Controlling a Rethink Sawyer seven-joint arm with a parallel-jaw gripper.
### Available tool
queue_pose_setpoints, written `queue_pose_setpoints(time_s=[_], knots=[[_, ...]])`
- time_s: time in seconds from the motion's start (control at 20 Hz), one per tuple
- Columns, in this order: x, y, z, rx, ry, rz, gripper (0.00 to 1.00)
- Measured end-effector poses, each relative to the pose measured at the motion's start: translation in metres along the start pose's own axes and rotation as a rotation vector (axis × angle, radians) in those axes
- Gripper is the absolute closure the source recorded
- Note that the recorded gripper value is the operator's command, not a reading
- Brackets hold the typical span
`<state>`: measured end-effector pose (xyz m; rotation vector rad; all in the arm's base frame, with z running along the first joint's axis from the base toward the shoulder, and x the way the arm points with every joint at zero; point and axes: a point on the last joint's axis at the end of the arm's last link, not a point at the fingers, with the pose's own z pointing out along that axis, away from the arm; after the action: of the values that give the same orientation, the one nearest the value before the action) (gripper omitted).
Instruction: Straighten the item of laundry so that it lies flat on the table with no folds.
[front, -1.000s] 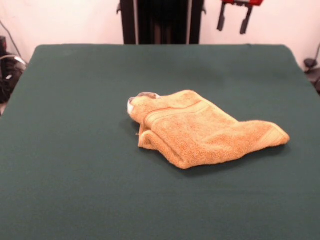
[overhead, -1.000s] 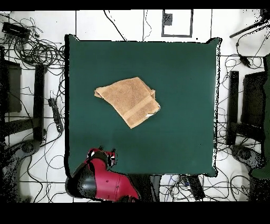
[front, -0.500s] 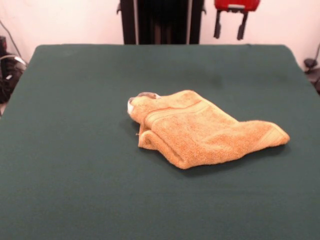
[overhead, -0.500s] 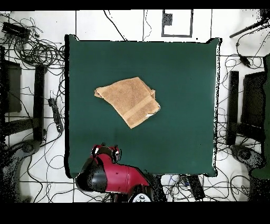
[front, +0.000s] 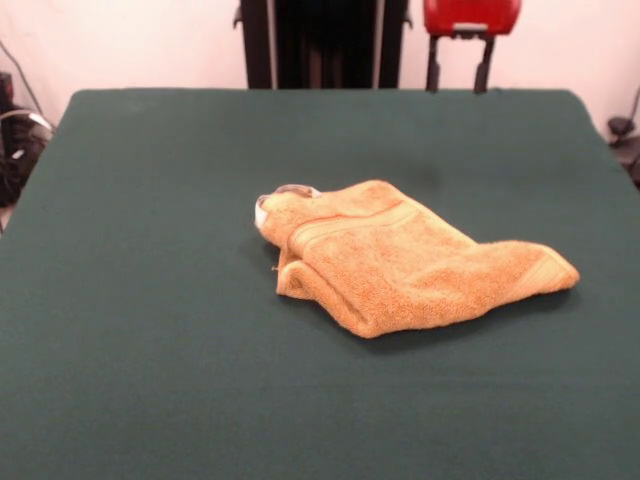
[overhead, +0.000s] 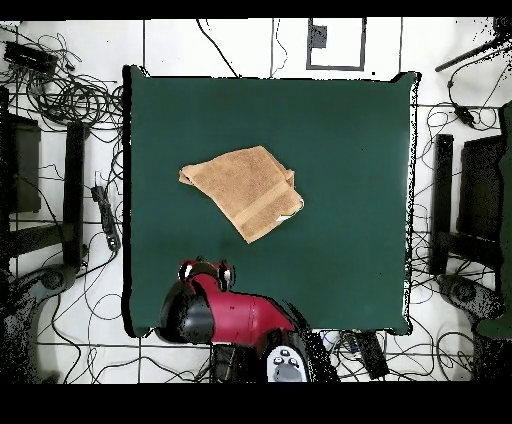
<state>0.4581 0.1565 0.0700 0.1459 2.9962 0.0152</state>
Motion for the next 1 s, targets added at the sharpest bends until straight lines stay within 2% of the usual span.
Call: queue_pose_setpoints(time_s=[0.3, 0.55, 1.0], knots=[[-0.036, -0.007, -0.002, 0.001, -0.015, -0.007, 0.00], [-0.056, -0.010, -0.004, 0.003, -0.040, -0.017, 0.00], [-0.072, -0.011, -0.005, 0.004, -0.071, -0.038, 0.00]])
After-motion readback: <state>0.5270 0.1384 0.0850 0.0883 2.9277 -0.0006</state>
